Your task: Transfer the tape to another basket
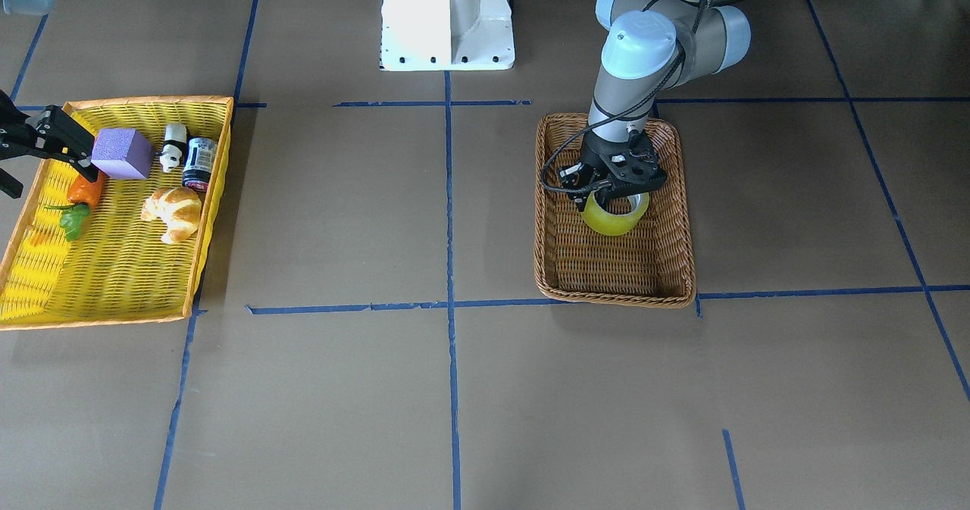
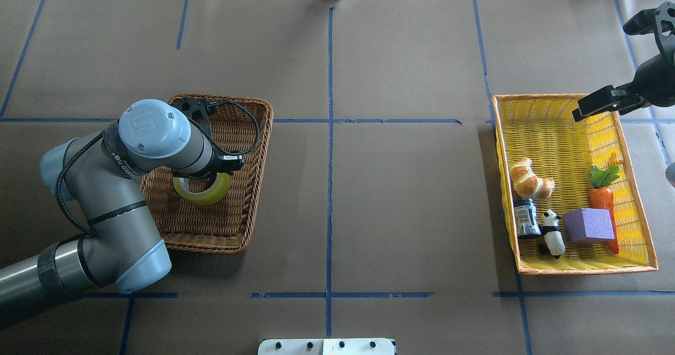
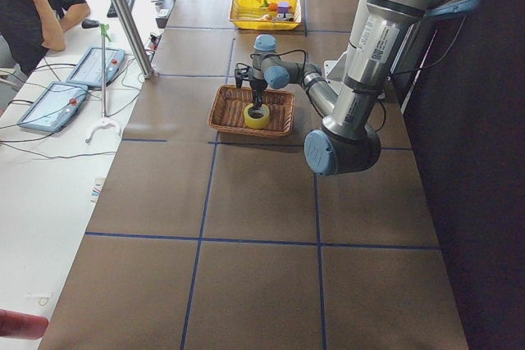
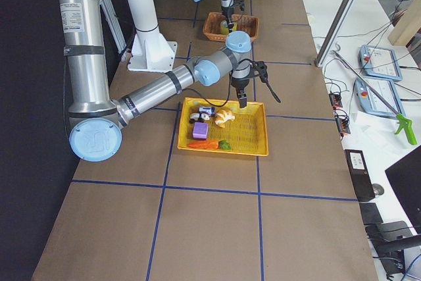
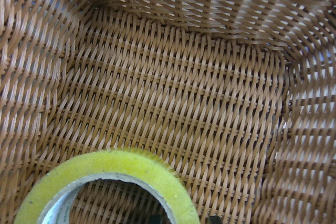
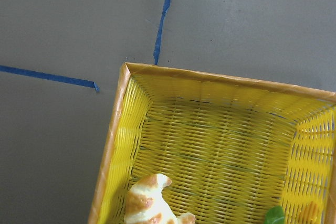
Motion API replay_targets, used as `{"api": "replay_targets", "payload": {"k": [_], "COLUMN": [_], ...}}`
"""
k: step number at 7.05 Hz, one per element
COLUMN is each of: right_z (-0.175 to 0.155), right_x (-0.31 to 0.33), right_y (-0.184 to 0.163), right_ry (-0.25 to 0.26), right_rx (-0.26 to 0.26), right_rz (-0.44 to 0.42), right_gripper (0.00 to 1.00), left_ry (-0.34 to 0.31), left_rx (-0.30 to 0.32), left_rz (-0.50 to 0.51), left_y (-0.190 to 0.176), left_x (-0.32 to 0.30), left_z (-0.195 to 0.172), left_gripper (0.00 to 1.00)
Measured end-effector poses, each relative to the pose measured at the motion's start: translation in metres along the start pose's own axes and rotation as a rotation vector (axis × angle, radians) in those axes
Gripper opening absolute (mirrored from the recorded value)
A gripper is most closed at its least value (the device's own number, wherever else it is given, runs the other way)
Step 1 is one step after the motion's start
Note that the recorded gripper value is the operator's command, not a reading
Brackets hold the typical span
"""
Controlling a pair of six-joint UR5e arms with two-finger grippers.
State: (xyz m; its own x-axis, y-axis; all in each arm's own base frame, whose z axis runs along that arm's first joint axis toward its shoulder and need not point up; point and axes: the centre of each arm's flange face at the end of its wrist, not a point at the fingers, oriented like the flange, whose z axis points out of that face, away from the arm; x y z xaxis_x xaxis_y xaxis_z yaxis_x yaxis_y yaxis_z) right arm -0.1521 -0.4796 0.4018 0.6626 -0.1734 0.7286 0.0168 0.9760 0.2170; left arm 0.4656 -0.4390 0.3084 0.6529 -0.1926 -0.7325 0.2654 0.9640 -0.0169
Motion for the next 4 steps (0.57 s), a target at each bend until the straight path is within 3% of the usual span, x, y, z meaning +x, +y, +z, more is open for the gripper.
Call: {"api": "replay_targets", "payload": {"k": [2,4], "right_z": [-0.006,-0.019], "right_x": [0.008,0.033], "right_y": [-0.002,-0.004], "right_ry": [0.001,0.026], "right_rx": [0.004,-0.019], "right_rz": [0.018,0.050], "right_gripper": [1.00,1.00], "left_ry": [0.056,-0.024], "left_rx": [0.050,0.061], "left_rz": [0.027,0.207], "left_y": [-0.025,-0.047], "left_x": [-0.012,-0.064], "left_z": [-0.061,-0.130], "left_gripper": [1.00,1.00]}}
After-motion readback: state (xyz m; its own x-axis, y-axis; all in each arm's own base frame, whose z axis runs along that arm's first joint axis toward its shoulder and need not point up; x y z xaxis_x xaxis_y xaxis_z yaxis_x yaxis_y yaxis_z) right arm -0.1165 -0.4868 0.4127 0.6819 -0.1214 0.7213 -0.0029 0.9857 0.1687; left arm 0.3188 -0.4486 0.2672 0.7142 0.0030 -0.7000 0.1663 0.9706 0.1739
